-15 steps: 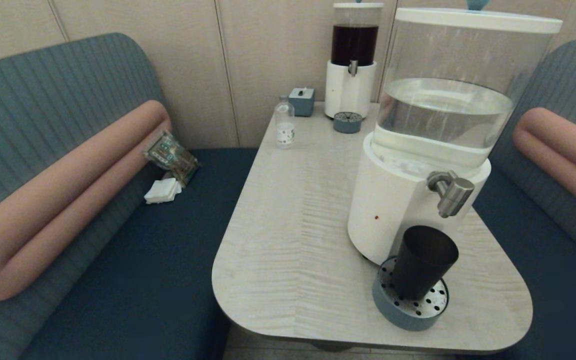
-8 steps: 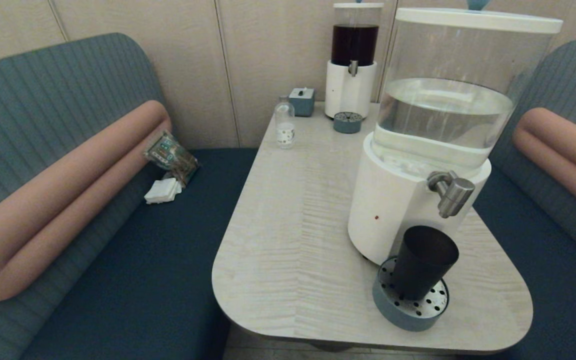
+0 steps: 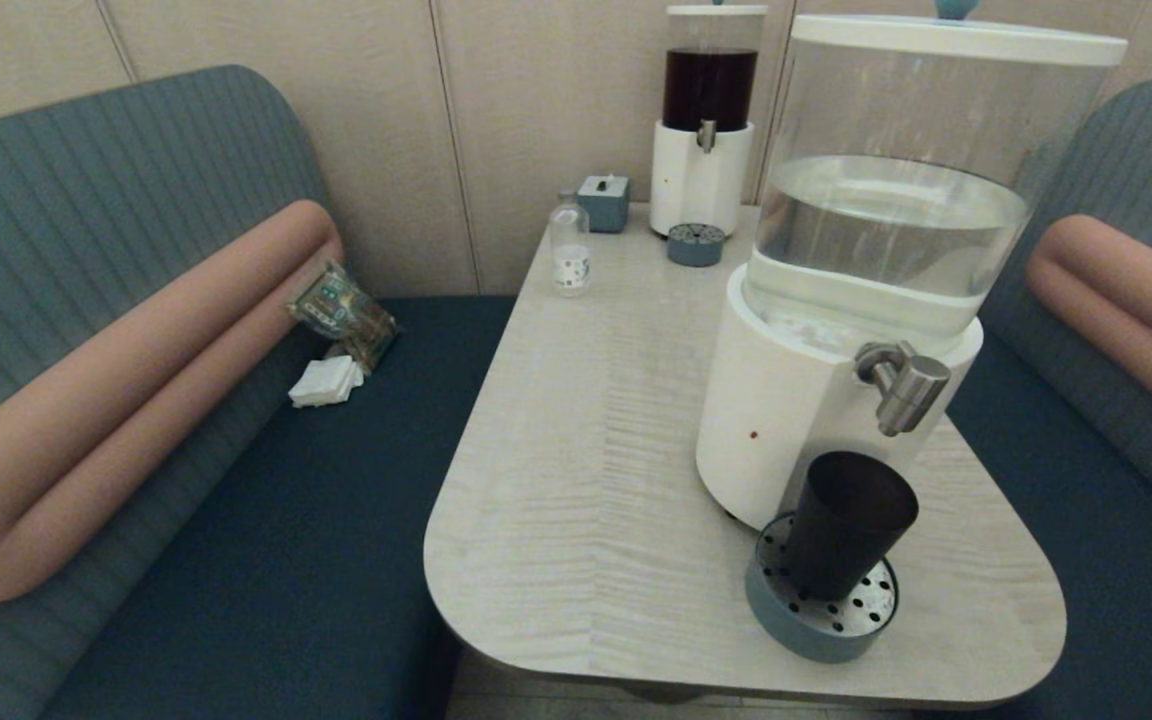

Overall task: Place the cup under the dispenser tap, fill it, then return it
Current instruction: Turn on the faucet

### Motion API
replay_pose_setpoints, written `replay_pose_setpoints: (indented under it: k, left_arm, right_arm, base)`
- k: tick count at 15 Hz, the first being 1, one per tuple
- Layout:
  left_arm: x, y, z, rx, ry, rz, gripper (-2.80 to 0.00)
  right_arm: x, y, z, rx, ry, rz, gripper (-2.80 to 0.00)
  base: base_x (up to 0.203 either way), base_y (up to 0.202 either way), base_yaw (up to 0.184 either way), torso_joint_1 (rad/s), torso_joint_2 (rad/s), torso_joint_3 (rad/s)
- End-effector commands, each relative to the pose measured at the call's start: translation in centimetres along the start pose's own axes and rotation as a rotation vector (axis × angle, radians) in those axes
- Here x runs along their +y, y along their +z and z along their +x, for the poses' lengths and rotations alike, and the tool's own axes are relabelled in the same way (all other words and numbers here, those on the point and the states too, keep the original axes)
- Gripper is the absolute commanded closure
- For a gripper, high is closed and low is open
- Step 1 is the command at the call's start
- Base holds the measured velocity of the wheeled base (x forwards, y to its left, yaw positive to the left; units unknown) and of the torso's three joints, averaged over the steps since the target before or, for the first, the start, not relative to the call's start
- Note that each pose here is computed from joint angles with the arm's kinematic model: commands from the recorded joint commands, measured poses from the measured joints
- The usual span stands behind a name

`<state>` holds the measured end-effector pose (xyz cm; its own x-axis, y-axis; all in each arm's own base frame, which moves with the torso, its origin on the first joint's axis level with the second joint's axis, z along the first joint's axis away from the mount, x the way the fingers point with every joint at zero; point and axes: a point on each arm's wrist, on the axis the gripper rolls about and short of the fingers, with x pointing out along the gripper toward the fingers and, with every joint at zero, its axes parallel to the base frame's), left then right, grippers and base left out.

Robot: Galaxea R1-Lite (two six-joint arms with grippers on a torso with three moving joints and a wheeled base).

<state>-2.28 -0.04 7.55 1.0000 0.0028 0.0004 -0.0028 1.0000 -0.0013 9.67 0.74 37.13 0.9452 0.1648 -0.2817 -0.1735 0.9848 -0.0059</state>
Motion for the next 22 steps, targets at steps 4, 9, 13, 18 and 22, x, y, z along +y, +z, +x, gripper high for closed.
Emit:
replay_pose_setpoints:
  k: [4,9,13,18,22]
  left_arm:
    - [0.0,0.0,0.0,0.003,0.000,0.000,0.00]
    - [0.0,0.0,0.0,0.003,0.000,0.000,0.00]
    - [0.0,0.0,0.0,0.002,0.000,0.000,0.00]
    - [0.0,0.0,0.0,0.003,0.000,0.000,0.00]
    - [0.0,0.0,0.0,0.003,0.000,0.000,0.00]
  right_arm:
    - [0.8,2.0,12.2,0.329,0.106,0.083,0.00]
    - [2.0,1.4,15.2,0.408,0.197,0.125,0.00]
    - [2.2,0.8,16.5,0.439,0.210,0.133,0.00]
    - [2.5,0.8,15.8,0.427,0.245,0.131,0.00]
    - [2.4,0.4,14.5,0.423,0.247,0.128,0.00]
  base:
    - [0.000,0.000,0.000,0.000,0.00,0.000]
    - [0.000,0.000,0.000,0.000,0.00,0.000]
    - [0.000,0.000,0.000,0.000,0.00,0.000]
    - [0.000,0.000,0.000,0.000,0.00,0.000]
    - [0.000,0.000,0.000,0.000,0.00,0.000]
